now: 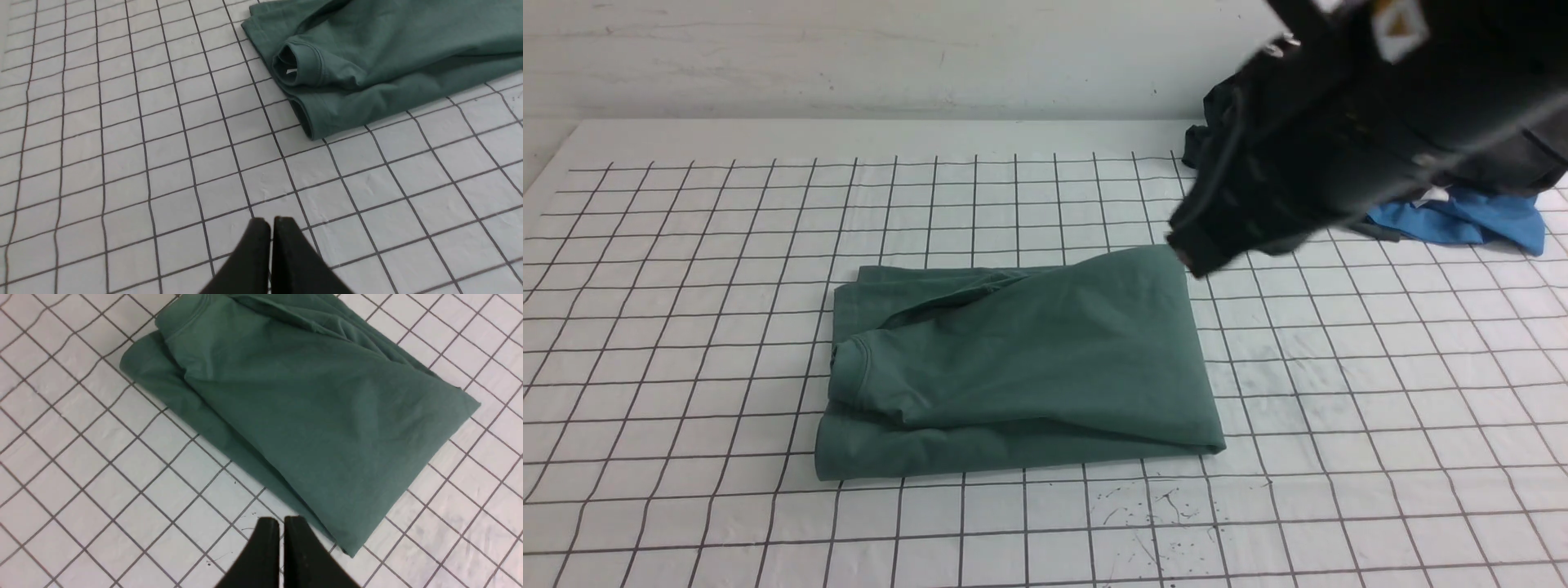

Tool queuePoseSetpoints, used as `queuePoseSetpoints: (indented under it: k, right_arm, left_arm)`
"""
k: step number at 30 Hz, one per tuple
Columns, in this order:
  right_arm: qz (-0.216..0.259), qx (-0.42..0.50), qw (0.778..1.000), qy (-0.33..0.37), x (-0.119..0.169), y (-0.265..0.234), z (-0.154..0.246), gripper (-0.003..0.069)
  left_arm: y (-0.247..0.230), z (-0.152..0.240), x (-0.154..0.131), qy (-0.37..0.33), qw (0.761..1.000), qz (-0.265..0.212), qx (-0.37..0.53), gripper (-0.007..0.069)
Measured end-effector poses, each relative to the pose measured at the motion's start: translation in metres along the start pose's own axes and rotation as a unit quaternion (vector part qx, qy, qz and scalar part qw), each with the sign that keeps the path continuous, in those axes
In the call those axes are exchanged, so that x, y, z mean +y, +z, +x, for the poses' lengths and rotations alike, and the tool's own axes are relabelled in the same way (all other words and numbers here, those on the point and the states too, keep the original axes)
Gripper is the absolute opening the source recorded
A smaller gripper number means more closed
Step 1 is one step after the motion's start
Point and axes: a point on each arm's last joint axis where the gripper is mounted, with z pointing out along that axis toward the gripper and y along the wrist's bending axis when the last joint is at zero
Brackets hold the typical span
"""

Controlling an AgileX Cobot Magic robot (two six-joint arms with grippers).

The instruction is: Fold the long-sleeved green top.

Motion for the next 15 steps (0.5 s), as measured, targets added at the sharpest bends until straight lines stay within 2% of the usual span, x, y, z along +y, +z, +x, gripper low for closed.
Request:
queuePoseSetpoints:
  k: [7, 15]
  right_arm:
    - [0.012, -0.165, 0.986, 0.014, 0.006, -0.062, 0.059, -0.0014]
    - [0.019, -0.253, 0.967, 0.015, 0.012, -0.093, 0.119, -0.0014]
  left_arm:
    - [-0.013, 0.017, -0.002, -0.001, 0.998, -0.006, -0.069, -0.0007]
    - [-0.015, 0.017, -0.002, -0.001, 0.997, -0.006, -0.075, -0.0007]
